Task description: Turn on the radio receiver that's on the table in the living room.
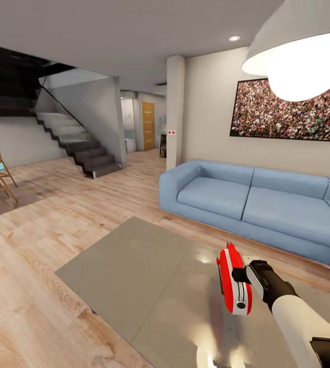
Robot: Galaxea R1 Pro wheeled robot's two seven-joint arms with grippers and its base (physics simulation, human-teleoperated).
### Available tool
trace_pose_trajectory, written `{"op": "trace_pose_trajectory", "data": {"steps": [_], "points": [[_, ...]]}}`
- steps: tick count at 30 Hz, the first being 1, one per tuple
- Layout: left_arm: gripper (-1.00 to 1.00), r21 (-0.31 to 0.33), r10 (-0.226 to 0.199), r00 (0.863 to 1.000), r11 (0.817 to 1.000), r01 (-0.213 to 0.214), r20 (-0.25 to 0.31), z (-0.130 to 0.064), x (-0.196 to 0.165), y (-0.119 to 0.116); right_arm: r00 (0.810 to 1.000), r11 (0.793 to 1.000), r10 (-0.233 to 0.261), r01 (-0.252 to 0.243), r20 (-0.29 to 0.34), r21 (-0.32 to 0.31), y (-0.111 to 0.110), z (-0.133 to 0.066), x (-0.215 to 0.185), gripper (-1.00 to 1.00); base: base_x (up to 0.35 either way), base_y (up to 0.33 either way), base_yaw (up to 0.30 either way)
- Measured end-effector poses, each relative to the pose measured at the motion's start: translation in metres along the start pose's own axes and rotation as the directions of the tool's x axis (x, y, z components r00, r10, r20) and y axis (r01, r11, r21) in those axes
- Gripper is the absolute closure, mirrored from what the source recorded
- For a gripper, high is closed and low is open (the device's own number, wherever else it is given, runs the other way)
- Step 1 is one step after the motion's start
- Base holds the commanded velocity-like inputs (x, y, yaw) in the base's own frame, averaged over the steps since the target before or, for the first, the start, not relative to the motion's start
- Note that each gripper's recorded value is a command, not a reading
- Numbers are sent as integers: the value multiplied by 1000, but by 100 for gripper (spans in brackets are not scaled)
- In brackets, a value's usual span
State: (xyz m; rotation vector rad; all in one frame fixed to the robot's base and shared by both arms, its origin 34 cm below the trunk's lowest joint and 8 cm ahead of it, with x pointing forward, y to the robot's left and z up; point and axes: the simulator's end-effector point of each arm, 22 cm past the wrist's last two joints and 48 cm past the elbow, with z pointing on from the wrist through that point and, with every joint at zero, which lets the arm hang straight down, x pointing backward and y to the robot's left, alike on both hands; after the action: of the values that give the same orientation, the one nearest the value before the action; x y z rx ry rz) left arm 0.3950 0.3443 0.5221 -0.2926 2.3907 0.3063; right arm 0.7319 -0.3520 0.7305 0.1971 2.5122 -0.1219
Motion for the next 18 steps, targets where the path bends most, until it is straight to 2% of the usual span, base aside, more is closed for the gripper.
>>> {"op": "trace_pose_trajectory", "data": {"steps": [18], "points": [[-100,1,0,1000,1000,0,-1,-21,-20,3,1000,1000,0,0,3,0,-1,-24,-19,100,0,0,0]]}}
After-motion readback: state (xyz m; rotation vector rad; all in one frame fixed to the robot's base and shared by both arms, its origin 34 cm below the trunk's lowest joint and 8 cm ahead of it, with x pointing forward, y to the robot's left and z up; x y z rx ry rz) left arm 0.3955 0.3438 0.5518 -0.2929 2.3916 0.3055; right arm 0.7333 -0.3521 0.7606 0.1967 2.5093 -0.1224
